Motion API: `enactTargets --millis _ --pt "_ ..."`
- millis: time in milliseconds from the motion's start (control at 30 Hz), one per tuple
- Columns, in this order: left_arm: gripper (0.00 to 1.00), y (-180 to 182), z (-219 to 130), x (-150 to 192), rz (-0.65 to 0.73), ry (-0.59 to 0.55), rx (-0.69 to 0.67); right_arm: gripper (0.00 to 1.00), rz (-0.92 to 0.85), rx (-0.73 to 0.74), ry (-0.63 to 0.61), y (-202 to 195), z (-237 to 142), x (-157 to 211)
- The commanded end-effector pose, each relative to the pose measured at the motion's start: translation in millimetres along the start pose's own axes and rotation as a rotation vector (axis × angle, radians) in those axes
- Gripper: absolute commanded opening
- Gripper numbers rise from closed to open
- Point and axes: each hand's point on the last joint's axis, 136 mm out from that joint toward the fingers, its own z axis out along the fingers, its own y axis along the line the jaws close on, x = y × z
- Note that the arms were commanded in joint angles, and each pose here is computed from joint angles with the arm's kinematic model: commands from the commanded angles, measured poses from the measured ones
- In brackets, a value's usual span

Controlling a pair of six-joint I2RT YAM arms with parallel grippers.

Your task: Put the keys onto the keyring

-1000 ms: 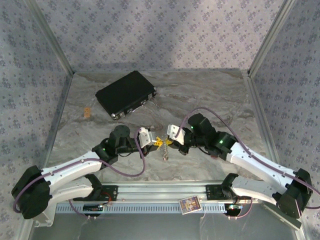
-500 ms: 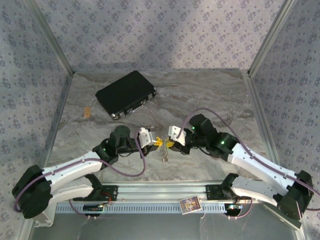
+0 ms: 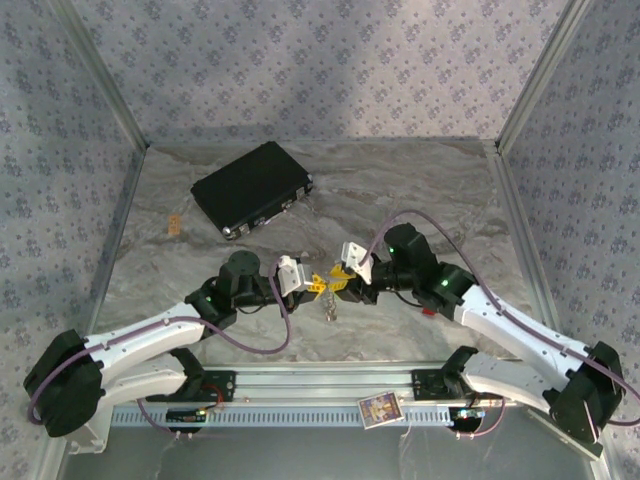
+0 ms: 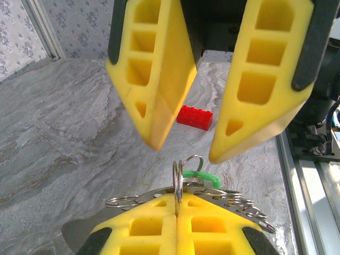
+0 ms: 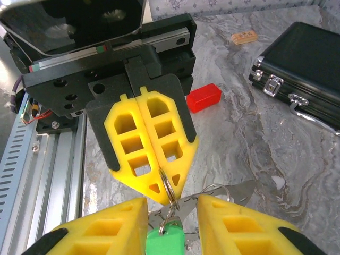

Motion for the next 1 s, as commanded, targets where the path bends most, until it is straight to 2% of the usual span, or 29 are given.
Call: enactTargets --millis 0,200,400,433,500,567,767,967 --pt "0.0 -3 -1 -24 0.043 -0.086 0.022 0.31 0.019 -0.031 -0.017 4 5 -2" --pt "0.0 -3 0 -25 0.043 -0.088 0.028 0.22 0.026 -0.024 0.005 1 9 5" --pt "0.0 -3 1 -24 0.042 -0.088 0.029 0.0 0.016 -0.035 0.008 3 9 3" --pt "0.01 -2 1 -24 0.039 -0.085 0.024 0.0 0.01 -0.036 0.012 3 8 3" --pt "0.13 1 1 -23 0.033 -0.071 0.006 0.0 -0.007 -0.027 0.031 3 5 4" --pt "0.19 3 1 -19 0.03 -0.042 -0.005 0.0 -0.033 -0.01 0.053 1 2 4" --pt "0.21 5 1 -13 0.032 0.016 -0.01 0.0 -0.1 0.005 0.19 -3 -5 12" --pt "0.21 6 4 -17 0.039 0.012 -0.002 0.0 -0.143 -0.006 0.234 -2 0 5"
